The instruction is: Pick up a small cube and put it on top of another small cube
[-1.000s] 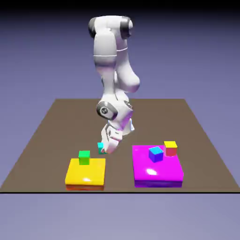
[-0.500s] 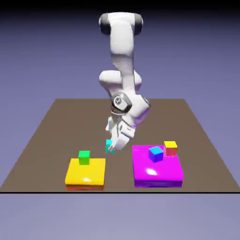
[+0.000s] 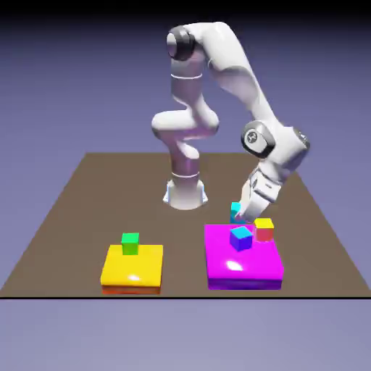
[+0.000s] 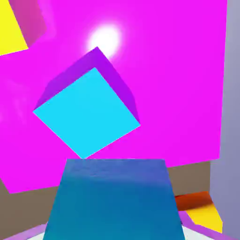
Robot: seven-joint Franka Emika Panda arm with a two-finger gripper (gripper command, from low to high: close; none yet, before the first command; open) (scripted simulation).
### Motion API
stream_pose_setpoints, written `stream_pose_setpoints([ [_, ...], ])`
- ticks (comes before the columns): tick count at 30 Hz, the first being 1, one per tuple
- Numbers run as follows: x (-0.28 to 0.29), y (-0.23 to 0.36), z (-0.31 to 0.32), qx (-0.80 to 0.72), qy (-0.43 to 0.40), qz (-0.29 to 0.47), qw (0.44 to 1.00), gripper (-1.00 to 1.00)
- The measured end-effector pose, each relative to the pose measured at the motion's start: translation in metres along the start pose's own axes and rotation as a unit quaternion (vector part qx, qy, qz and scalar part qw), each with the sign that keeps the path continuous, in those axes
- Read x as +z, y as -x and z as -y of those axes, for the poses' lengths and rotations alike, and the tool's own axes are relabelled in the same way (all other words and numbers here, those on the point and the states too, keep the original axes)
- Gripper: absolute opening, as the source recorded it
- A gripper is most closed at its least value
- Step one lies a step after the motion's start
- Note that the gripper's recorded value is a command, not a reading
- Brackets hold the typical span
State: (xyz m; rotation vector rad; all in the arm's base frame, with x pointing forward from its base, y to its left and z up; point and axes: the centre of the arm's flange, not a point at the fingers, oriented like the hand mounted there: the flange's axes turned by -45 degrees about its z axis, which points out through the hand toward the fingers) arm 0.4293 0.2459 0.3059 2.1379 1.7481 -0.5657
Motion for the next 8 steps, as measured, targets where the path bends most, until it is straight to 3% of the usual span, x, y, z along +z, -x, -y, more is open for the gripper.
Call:
stream_pose_setpoints([
  [4,0.057,-0.008,-0.002,0.001,0.000,0.000,1.000,-1.00],
  [5,0.068,-0.009,-0.001,0.001,-0.001,0.000,1.000,1.00],
  [8,0.049,-0.007,-0.002,0.002,0.001,0.001,1.000,1.00],
])
